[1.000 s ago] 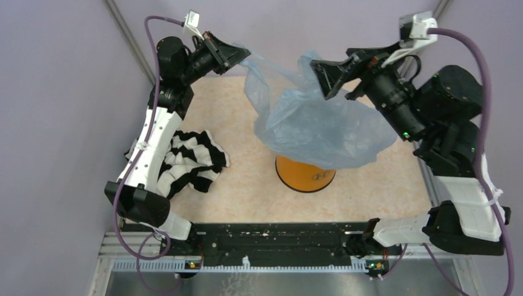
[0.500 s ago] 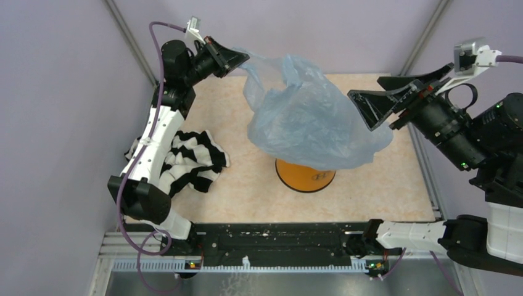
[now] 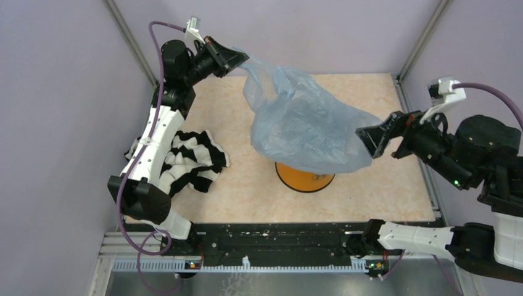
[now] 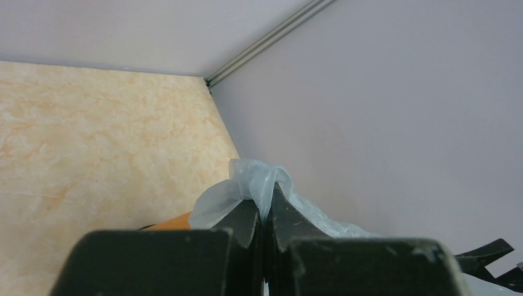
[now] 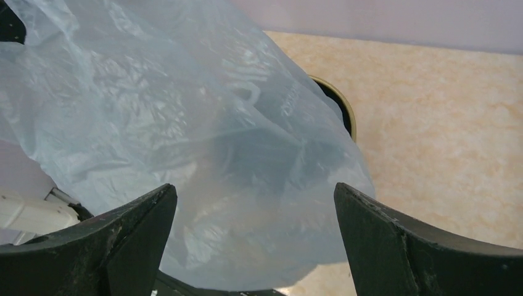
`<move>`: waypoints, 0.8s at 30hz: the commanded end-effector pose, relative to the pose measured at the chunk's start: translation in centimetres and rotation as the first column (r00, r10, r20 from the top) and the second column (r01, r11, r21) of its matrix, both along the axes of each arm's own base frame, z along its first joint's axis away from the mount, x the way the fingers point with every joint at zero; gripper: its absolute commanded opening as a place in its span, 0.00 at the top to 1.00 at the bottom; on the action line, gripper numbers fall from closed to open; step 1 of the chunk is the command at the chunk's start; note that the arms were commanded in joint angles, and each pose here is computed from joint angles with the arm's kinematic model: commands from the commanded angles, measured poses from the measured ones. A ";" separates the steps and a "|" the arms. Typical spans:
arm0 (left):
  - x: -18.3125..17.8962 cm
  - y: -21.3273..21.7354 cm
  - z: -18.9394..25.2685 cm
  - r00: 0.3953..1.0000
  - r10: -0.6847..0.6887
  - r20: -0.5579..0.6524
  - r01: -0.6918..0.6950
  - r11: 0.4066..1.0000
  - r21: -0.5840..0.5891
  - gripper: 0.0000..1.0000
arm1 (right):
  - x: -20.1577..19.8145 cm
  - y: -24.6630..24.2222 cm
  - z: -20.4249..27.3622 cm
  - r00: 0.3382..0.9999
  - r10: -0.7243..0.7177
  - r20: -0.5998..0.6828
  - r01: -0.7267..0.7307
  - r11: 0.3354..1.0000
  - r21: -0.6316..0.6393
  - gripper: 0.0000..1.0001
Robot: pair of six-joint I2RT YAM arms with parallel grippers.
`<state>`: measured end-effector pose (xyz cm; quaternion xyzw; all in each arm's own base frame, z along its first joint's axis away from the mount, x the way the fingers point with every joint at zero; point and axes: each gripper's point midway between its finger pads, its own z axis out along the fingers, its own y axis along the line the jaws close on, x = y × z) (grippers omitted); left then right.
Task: Put the trash bags into the trash bin
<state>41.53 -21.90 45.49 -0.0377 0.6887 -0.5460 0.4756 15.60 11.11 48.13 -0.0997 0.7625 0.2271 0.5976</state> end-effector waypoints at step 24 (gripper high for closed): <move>0.0 -0.3 0.5 0.999 -0.032 0.043 0.032 0.999 -0.004 1.00 | 1.9 -1.7 -9.4 0.966 -0.237 -0.106 0.237 0.971 -0.007 0.32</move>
